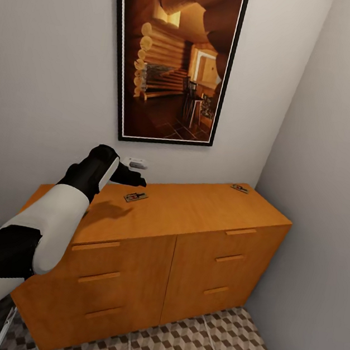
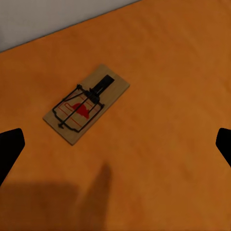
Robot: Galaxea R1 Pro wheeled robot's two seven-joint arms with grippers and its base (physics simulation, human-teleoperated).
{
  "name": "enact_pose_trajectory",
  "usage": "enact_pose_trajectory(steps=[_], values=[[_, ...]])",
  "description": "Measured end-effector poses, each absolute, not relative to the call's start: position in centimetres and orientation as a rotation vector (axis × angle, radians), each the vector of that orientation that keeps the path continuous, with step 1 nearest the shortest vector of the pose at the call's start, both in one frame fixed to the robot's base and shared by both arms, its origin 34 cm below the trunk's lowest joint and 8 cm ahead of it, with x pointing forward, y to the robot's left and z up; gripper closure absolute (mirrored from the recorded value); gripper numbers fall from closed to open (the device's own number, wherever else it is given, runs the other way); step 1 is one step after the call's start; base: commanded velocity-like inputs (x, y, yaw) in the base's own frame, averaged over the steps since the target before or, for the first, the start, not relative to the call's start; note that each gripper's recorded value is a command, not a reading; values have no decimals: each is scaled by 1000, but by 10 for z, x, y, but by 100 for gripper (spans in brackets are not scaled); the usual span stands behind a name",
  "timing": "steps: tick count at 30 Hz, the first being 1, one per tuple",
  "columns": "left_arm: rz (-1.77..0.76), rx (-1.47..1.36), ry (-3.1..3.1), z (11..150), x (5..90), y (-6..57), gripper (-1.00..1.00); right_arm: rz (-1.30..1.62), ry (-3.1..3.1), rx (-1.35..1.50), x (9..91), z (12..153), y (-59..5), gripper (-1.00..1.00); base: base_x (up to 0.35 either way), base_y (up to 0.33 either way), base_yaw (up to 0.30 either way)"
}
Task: Take the four mousetraps from the cabinet in the bathroom and place them on the bathroom floor. Make sure all four end up on the same floor surface, and ensure that at least two of them are either under or directly next to the same bathroom sink.
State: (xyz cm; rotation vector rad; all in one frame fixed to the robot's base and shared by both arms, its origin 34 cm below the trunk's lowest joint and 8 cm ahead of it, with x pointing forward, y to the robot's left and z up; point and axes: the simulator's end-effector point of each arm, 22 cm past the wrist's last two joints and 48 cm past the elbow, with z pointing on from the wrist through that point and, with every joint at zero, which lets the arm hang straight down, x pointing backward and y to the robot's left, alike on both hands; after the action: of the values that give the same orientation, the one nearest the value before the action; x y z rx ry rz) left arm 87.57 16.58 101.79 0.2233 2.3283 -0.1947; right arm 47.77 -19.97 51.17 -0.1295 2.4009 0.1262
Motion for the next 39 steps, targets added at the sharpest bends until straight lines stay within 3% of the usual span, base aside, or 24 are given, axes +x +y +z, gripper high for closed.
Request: enact_pose_trajectory(steps=[39], values=[[-174, 203, 2425, 978, 868, 186, -100, 126, 2401, -129, 478, 512, -200, 100, 0, 0, 0]])
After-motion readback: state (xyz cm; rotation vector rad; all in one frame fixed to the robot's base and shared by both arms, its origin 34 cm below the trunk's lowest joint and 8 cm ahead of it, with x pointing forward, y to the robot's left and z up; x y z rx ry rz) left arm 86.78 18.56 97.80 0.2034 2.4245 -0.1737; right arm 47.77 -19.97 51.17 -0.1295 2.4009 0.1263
